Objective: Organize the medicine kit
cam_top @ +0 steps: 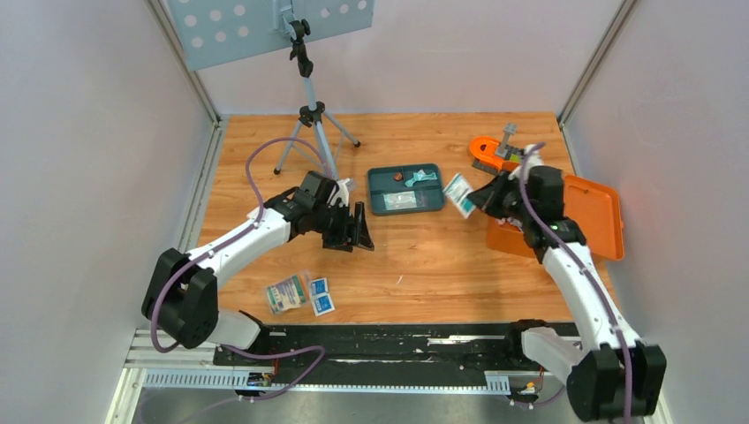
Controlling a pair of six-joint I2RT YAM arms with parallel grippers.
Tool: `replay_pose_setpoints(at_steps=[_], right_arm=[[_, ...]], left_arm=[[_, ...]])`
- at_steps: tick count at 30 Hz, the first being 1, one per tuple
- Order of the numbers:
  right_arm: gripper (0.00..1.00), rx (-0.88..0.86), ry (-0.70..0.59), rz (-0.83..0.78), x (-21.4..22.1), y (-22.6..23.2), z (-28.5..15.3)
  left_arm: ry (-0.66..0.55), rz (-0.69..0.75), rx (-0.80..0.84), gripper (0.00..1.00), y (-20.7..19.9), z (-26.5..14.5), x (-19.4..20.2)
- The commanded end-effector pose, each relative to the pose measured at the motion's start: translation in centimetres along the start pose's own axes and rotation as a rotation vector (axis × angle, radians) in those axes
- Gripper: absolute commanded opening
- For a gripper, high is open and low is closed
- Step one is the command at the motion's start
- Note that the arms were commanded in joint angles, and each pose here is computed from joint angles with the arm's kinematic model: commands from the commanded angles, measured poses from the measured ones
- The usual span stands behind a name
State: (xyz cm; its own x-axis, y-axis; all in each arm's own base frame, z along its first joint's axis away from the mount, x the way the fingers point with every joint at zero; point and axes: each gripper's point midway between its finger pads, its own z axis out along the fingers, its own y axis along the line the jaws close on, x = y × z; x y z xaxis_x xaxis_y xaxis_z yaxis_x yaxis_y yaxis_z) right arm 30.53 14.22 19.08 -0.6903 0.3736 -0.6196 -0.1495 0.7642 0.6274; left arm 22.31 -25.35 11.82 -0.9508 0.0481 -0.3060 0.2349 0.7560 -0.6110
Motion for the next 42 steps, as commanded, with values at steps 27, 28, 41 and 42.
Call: replay_pose_setpoints(at_steps=[27, 28, 41, 42], right_arm=[[0.01, 0.356, -0.525, 0.289, -11.4, -17.8, -7.4], [0.04, 0.355, -0.523, 0.291, -11.4, -17.8, -7.3], [0.54, 0.428, -0.63, 0.213, -13.7, -16.2, -10.8], [0.54, 0.425, -0.639, 0.201, -14.0, -15.7, -11.1]], left_arm=[[-0.121, -0.03, -0.118, 0.78, 2.7, -3.3, -2.4], [-0.126, -0.036, -0.125, 0.78, 2.9, -3.4, -2.5], [-0.243, -0.195, -0.259, 0.79, 8.6, -7.8, -4.6], [-0.247, -0.211, -0.267, 0.79, 8.9, -8.2, -4.7]])
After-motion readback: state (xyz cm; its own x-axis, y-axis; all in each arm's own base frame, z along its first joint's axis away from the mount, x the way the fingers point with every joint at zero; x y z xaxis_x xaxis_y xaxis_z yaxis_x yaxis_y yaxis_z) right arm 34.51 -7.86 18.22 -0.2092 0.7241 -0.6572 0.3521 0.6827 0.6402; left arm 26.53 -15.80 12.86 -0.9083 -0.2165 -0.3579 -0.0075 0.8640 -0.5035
